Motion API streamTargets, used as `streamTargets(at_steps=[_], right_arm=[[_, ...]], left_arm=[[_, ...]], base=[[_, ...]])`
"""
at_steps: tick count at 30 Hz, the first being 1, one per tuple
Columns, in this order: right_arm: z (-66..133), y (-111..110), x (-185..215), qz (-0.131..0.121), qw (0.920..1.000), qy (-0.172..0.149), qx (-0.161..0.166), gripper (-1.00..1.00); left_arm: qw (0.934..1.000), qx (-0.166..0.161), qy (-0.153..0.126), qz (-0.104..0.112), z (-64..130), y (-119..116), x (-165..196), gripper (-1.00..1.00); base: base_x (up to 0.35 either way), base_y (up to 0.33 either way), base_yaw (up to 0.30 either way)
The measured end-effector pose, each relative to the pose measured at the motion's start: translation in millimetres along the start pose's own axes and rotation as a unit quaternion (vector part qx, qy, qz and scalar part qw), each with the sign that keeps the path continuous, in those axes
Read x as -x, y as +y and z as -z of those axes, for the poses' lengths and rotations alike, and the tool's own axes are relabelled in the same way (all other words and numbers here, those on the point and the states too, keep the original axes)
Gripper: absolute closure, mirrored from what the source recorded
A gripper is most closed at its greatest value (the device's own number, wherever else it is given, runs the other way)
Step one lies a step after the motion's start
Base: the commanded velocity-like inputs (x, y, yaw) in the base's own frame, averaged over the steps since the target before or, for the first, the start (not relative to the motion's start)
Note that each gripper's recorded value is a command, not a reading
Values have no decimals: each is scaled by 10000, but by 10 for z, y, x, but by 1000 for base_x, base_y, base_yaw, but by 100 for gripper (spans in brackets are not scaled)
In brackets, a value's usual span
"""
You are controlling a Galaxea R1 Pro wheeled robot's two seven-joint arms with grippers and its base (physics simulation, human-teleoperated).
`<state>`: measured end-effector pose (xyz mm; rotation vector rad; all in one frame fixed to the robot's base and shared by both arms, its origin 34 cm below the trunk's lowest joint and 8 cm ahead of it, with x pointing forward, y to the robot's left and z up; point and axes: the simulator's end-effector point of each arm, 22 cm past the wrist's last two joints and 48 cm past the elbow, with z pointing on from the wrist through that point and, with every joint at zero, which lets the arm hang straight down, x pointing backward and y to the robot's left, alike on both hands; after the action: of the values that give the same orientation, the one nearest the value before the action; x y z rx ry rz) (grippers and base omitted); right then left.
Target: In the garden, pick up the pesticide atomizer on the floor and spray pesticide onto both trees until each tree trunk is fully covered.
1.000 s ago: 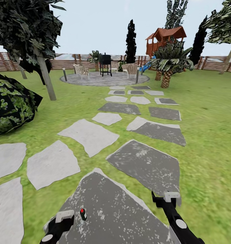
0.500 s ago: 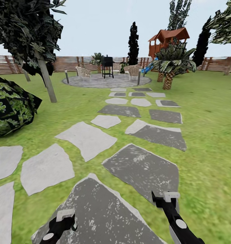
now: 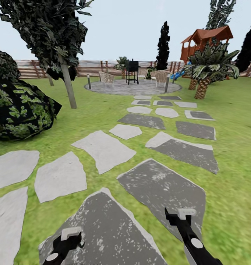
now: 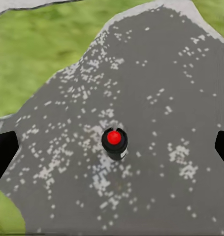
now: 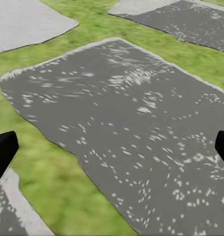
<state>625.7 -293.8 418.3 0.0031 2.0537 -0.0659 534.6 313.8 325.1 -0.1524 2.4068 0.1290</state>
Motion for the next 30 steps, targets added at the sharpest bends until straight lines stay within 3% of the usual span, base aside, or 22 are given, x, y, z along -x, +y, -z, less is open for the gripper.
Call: streamTargets(at_steps=[7,13,18,26,30], right_arm=[[-1,28,0,-2,10000,-1,19,-100],[-82,69,247,-29,9998,-190,37,-100],[-387,59,862,-62,9995,-321,0,-100],[-560,69,1183,-94,9997,-237,20,-100],[-568,70,1188,-93,9997,-221,29,-100]], left_arm=[[10000,31,-51,-12,-24,53,81,-100],[9982,-1,-594,42,-203,-9,995,-100],[9989,-25,-466,78,-292,-52,1402,-100],[9989,-105,-454,-16,-301,-119,1488,-100],[9972,-85,-741,-46,-287,-77,1597,-100]], base=[[7,-9,68],[1,-1,5],[0,0,0],[0,0,0],[0,0,0]])
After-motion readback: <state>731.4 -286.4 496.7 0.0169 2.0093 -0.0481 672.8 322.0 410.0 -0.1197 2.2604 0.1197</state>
